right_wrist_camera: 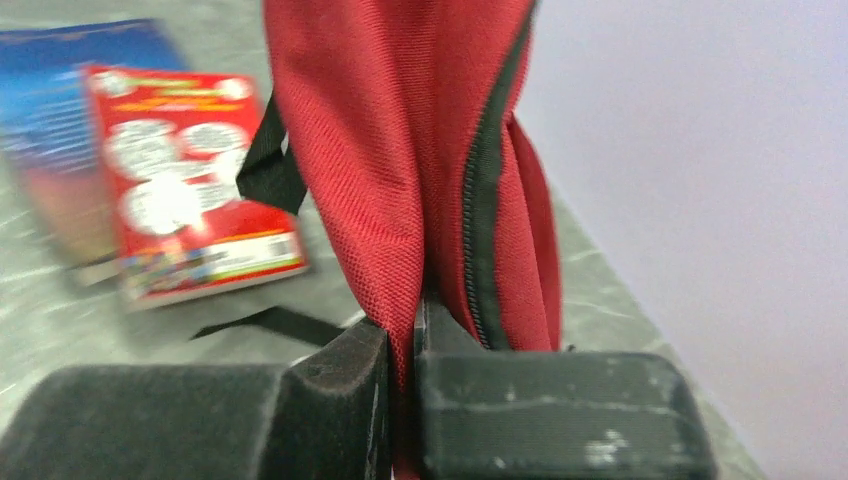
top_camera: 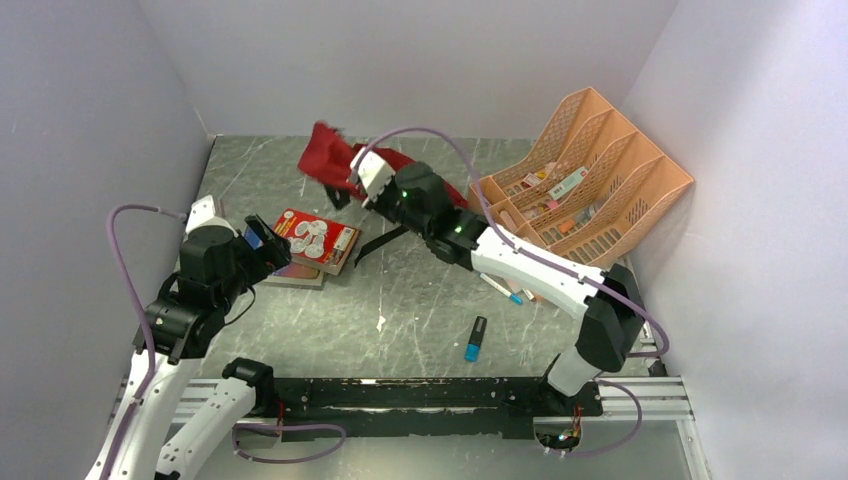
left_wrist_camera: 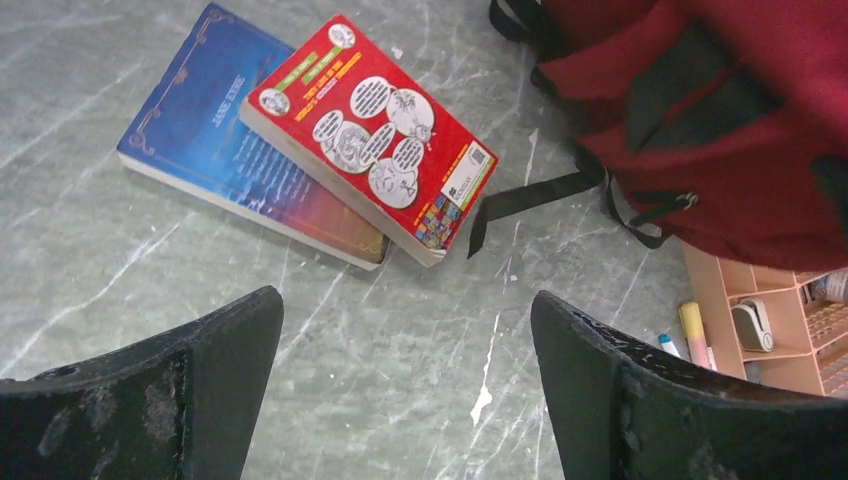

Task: Pack the student bag
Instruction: Adjust the student bag at the center of the board.

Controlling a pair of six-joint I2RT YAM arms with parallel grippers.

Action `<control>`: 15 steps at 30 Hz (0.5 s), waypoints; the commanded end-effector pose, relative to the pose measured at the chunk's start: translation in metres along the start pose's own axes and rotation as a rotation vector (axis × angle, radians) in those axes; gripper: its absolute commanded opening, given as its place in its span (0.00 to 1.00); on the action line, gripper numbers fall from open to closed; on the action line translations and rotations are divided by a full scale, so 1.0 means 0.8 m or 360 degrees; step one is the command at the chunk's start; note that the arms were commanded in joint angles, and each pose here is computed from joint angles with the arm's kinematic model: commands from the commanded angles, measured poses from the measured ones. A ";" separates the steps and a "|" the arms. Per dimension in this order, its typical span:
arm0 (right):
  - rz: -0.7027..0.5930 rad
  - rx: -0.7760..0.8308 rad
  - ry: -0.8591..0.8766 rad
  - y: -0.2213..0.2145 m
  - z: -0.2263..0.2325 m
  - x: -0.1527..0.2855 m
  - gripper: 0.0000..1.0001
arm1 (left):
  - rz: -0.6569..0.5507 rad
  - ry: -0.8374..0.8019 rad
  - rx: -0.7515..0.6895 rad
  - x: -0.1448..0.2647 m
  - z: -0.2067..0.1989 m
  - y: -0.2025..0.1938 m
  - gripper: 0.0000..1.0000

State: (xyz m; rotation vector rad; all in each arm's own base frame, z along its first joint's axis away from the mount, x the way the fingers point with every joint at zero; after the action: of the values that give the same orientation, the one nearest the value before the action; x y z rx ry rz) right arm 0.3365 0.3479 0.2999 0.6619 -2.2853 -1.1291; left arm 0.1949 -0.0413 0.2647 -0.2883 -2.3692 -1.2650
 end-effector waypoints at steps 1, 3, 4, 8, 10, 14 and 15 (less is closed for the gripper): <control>-0.0100 -0.0164 0.0394 0.013 0.077 0.032 0.09 | -0.0071 0.0063 0.0145 0.017 0.002 0.018 0.98; -0.0093 -0.0203 0.0517 0.007 0.110 0.044 0.12 | -0.0111 0.0080 0.0163 0.021 0.004 0.024 0.98; -0.0082 -0.0219 0.0582 0.002 0.127 0.050 0.13 | -0.0136 0.0091 0.0173 0.023 0.007 0.026 0.98; 0.0010 -0.0296 0.0798 -0.031 0.186 0.073 0.20 | -0.0189 0.0092 0.0192 0.029 0.012 0.029 0.98; 0.0039 -0.0329 0.0892 -0.043 0.209 0.085 0.32 | -0.0184 0.0082 0.0187 0.028 0.013 0.026 0.98; 0.0079 -0.0398 0.1064 -0.051 0.238 0.107 0.49 | -0.0135 0.0071 0.0146 0.019 0.012 0.017 0.98; 0.0056 -0.0428 0.1100 -0.044 0.239 0.113 0.51 | -0.0124 0.0070 0.0123 0.016 0.011 0.016 0.98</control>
State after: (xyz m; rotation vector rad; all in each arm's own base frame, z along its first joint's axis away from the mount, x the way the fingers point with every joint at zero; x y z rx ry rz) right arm 0.1793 0.3749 0.1590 0.6642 -1.6843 -0.8858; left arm 0.1821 -0.0274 0.2822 -0.1324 -2.4341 -1.1778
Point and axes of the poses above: each gripper's point midway between its finger pads, its own x axis back along the fingers, its own z axis along the line the jaws close on, y = z × x, the point moved 3 cm from there along x, back along the fingers, and after that the axes turned 5 degrees about x, right-handed, at the moved point
